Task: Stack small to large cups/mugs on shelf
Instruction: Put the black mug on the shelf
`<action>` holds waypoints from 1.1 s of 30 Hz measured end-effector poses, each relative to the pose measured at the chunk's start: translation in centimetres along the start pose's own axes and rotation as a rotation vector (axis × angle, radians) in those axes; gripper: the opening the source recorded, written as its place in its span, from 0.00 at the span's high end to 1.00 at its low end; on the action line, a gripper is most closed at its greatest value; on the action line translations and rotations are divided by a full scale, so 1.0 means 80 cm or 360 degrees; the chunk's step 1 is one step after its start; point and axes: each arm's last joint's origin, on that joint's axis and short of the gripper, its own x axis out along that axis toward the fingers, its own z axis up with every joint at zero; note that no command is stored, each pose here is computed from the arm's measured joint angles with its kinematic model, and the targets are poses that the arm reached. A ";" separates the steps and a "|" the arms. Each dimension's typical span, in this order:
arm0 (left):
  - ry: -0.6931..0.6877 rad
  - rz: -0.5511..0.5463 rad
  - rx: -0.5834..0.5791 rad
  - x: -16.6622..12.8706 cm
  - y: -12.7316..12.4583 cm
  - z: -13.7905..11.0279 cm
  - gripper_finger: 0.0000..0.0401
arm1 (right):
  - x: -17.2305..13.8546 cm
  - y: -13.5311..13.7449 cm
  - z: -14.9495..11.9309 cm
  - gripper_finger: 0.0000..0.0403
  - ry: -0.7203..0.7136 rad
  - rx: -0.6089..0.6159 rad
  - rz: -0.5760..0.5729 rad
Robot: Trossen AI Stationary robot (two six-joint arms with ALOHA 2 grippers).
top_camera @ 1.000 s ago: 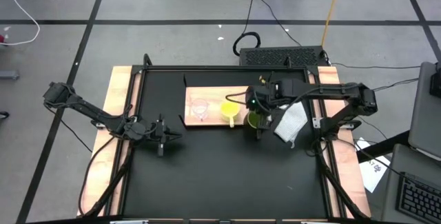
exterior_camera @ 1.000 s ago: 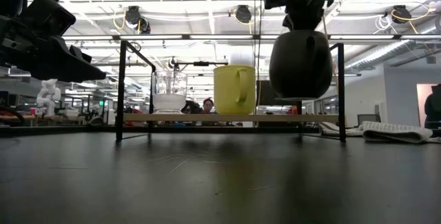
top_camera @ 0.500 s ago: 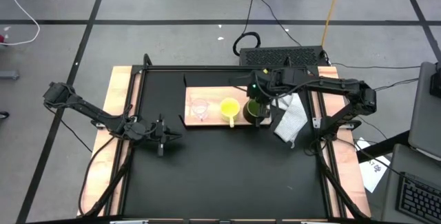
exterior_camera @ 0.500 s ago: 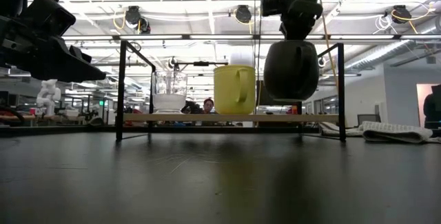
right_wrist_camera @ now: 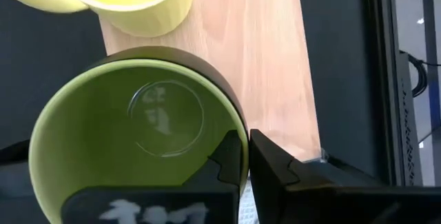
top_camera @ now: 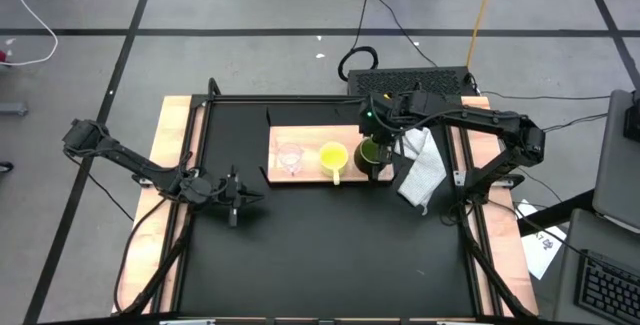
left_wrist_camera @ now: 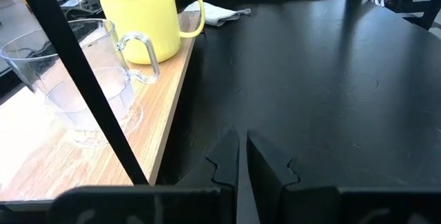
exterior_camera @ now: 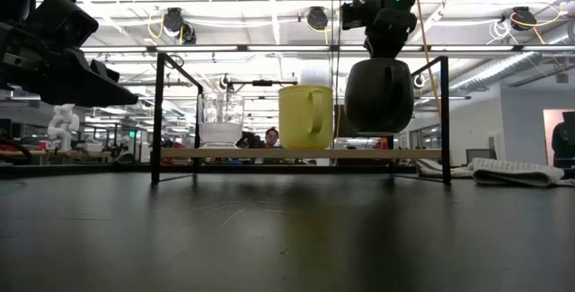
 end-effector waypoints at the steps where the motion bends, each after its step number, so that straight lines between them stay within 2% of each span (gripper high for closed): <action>1: 0.0002 0.0000 0.0000 0.000 0.000 0.000 0.92 | 0.000 -0.001 0.001 0.99 -0.0015 -0.0005 -0.0004; 5: 0.0002 0.0000 0.0001 0.000 0.000 0.000 0.92 | 0.001 -0.002 0.005 0.99 -0.0079 -0.0013 -0.0020; 10: 0.0002 0.0001 -0.0001 0.000 0.000 0.000 0.92 | 0.014 0.000 -0.002 0.99 -0.0026 -0.0066 -0.0009; 27: -0.0003 0.0000 -0.0008 0.000 0.000 0.000 0.92 | 0.022 0.001 -0.006 0.99 0.0004 -0.0020 -0.0001; 33: -0.0009 -0.0001 -0.0011 0.000 0.000 0.001 0.92 | 0.033 -0.002 -0.003 0.99 0.0017 0.0041 0.0057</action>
